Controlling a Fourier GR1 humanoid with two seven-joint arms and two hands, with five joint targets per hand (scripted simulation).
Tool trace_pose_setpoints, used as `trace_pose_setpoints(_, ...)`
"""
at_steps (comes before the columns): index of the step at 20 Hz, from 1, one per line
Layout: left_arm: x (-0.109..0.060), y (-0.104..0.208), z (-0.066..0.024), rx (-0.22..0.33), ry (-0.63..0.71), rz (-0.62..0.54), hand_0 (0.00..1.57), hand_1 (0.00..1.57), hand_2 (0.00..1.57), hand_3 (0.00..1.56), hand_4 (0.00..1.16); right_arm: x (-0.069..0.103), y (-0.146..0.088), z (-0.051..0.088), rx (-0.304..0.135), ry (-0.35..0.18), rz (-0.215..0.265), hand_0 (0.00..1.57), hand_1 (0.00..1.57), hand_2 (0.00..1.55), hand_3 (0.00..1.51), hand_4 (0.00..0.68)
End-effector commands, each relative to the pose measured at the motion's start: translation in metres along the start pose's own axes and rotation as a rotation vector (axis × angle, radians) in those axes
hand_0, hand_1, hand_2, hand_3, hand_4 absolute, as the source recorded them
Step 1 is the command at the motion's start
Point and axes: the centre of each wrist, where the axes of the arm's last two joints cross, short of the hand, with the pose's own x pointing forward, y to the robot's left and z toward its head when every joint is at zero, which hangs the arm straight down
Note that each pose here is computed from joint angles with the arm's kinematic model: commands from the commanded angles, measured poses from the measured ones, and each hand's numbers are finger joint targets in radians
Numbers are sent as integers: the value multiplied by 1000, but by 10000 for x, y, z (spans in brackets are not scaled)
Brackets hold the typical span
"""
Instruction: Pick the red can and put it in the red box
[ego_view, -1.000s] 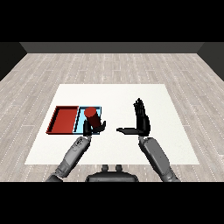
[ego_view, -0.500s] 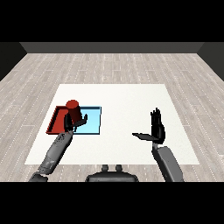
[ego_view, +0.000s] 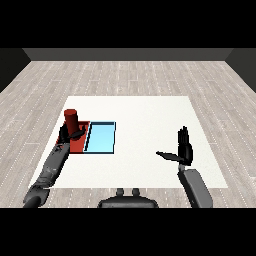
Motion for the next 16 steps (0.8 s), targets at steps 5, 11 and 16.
trace_pose_setpoints(5,-259,32,-174,5,169,-110,1571,1571,1533,1461,1034,-321,66,-151,-7,37,-17,0,0,0,0,0)
trace_pose_setpoints(11,-500,-170,34,5,397,-269,671,671,671,0,720,-387,29,-133,-7,29,1,0,0,0,0,0)
trace_pose_setpoints(16,-784,89,167,54,533,-189,887,887,877,343,676,-345,132,-331,-16,39,-14,0,0,0,0,0)
